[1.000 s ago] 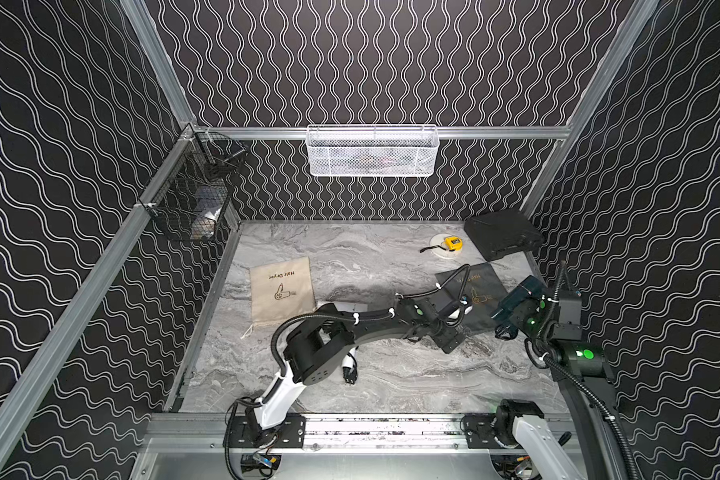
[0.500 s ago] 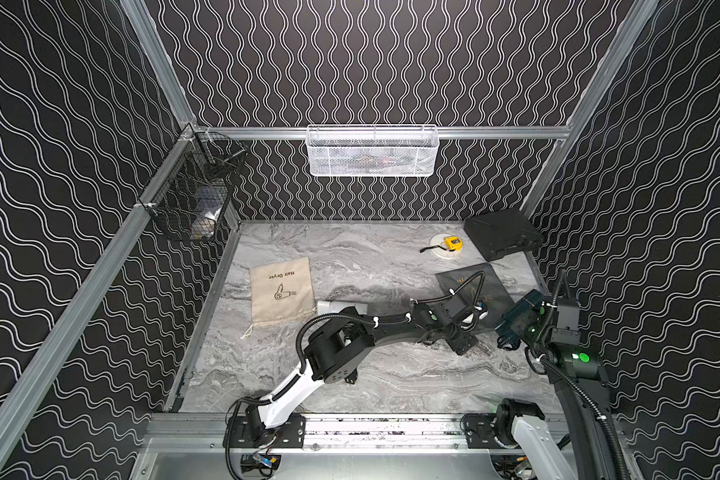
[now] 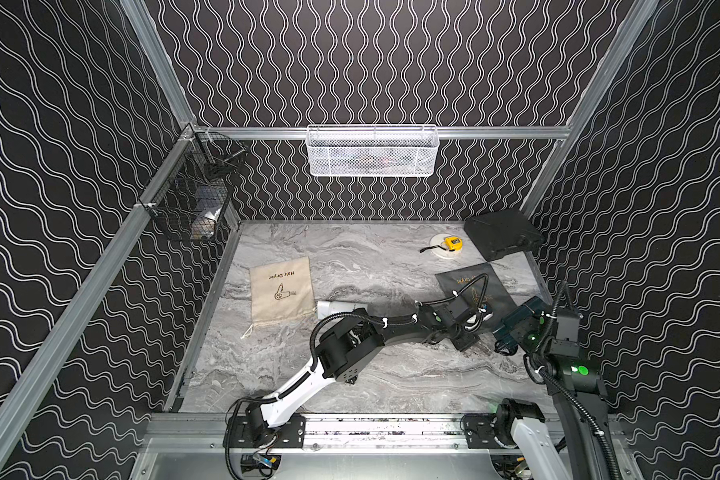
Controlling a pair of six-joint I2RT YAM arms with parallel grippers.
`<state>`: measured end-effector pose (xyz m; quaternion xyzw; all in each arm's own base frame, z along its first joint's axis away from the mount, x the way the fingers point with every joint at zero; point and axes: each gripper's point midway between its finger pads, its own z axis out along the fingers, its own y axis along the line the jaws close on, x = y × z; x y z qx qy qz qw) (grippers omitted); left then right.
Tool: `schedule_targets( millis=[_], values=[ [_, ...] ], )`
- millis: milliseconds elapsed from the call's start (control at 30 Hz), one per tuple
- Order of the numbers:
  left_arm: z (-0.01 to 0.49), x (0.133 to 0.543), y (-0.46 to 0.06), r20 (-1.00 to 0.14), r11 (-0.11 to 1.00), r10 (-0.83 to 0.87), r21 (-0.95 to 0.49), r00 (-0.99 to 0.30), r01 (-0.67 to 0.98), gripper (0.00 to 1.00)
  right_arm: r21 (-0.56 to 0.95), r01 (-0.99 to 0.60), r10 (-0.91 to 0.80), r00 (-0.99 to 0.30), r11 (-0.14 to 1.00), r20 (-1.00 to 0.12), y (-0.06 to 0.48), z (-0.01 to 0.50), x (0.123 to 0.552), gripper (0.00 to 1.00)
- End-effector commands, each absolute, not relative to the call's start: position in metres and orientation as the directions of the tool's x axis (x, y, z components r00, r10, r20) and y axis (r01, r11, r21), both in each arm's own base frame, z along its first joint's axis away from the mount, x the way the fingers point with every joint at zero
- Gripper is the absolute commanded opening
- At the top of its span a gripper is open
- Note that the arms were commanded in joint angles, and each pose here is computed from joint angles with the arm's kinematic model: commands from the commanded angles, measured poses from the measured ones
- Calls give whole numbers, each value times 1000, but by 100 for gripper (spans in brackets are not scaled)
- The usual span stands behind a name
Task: Pack away hair dryers
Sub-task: Move the drawstring bag to the center of the board.
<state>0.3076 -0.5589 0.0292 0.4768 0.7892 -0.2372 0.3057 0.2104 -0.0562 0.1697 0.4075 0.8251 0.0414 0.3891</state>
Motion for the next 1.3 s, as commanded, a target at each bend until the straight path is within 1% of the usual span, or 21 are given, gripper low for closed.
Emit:
schedule_targets(
  millis=[0, 33, 267, 367, 400, 600, 800, 933, 1100, 1200, 1267],
  values=[
    [31, 307, -565, -731, 388, 597, -97, -330, 917, 55, 410, 631, 711, -343, 658, -614, -56, 175, 215, 15],
    [28, 307, -564, -727, 387, 597, -108, -338, 916, 51, 411, 632, 712, -341, 657, -614, -56, 174, 215, 15],
    [17, 312, -546, -712, 409, 567, -194, -415, 892, 15, 414, 634, 716, -339, 653, -610, -56, 171, 216, 15],
    [14, 311, -537, -701, 418, 578, -185, -418, 889, 2, 418, 634, 720, -339, 650, -606, -56, 170, 217, 15],
    [14, 311, -534, -697, 423, 582, -180, -418, 888, 0, 419, 635, 721, -340, 650, -604, -55, 169, 217, 15],
    [8, 320, -498, -659, 510, 574, -177, -486, 842, 0, 424, 627, 724, -354, 654, -592, -52, 163, 219, 15],
    [10, 342, -440, -624, 654, 512, -163, -590, 739, 0, 459, 599, 739, -384, 656, -554, -42, 155, 228, 14],
    [8, 349, -400, -599, 731, 477, -137, -643, 669, 0, 495, 543, 730, -421, 678, -539, -31, 156, 238, 13],
    [3, 355, -358, -568, 813, 389, -161, -726, 560, 0, 565, 429, 703, -529, 705, -475, -2, 149, 253, 12],
    [6, 352, -341, -569, 834, 355, -167, -742, 526, 0, 606, 383, 696, -566, 697, -442, 11, 146, 260, 9],
    [7, 347, -335, -564, 837, 359, -158, -744, 524, 0, 624, 358, 691, -573, 695, -441, 15, 147, 263, 8]
  ],
)
